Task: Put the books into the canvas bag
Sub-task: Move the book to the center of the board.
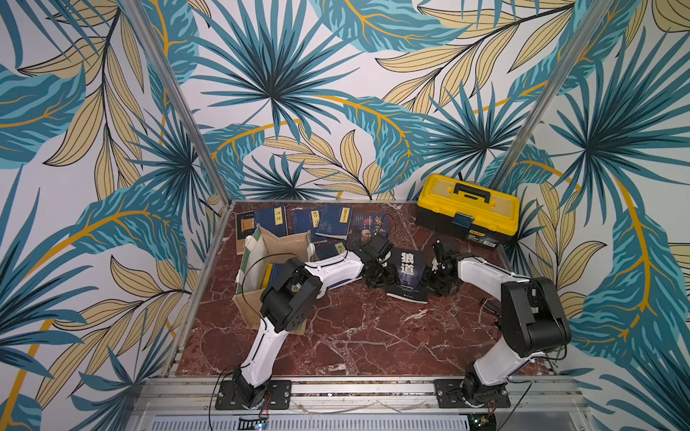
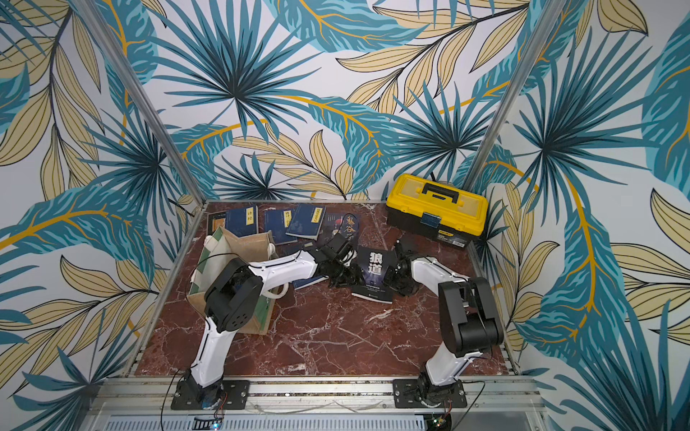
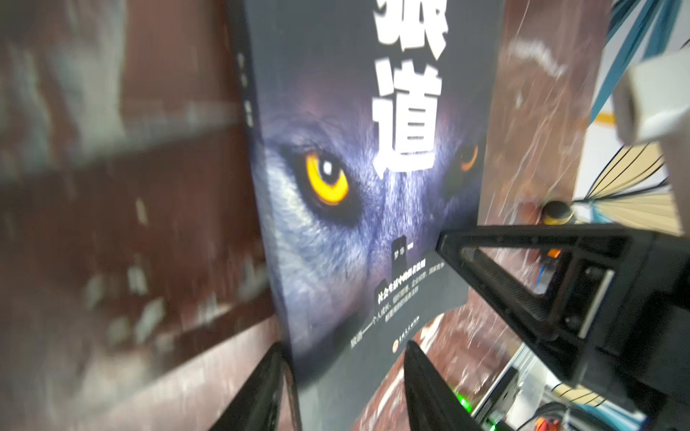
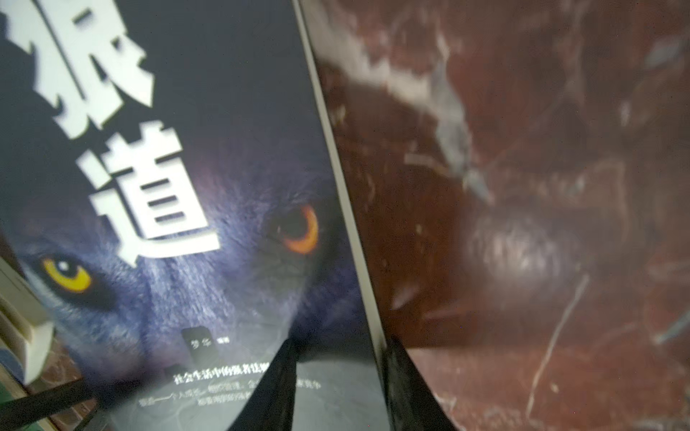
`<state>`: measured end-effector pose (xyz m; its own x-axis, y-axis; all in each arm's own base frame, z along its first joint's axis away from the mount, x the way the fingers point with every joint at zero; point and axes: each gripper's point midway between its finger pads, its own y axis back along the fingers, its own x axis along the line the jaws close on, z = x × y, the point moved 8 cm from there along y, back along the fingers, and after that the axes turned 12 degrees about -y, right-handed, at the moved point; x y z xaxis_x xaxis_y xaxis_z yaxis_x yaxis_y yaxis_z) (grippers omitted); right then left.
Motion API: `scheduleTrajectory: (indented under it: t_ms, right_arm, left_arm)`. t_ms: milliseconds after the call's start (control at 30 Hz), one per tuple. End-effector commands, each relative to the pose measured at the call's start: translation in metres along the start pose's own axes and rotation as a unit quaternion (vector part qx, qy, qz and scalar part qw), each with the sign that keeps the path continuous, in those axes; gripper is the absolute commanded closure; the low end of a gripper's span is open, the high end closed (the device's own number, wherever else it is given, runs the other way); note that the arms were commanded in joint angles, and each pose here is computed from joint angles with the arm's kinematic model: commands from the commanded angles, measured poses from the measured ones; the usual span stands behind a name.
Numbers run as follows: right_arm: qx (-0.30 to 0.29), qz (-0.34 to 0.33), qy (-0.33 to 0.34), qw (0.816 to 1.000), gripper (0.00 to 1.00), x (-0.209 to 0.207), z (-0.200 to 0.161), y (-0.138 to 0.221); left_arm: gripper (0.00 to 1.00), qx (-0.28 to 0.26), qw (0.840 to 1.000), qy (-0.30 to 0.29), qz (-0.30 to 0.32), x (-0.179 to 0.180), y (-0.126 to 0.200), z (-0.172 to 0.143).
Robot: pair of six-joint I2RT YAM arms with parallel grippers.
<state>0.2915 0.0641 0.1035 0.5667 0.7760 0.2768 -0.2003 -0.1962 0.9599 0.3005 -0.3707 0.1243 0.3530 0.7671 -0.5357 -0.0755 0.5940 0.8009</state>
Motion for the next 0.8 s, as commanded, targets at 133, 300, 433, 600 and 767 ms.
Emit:
scheduleTrajectory:
  t_ms: [133,300,433,600,767]
  right_arm:
    - [0.079,0.003,0.059,0.995,0.61,-0.003,-0.09,0.001]
    - [0.076,-0.001,0.07,0.995,0.6,-0.015,-0.117,0.007]
    - [0.049,-0.014,0.085,0.995,0.55,-0.022,-0.115,0.018]
    - [0.024,-0.021,0.107,0.994,0.45,-0.014,-0.106,0.026]
    - [0.004,-0.035,0.134,0.99,0.42,0.0,-0.093,0.02]
  left_arm:
    - [0.48,-0.005,0.999,-0.046,-0.023,-0.053,0.016,-0.078]
    - [0.48,0.009,1.0,-0.024,0.012,-0.039,0.026,-0.134]
    - [0.47,0.003,0.999,0.005,0.04,-0.018,0.036,-0.16]
    - [0.44,-0.036,0.998,0.018,0.051,-0.01,0.051,-0.162]
    - [0.4,-0.069,0.994,0.074,0.049,0.003,0.051,-0.161]
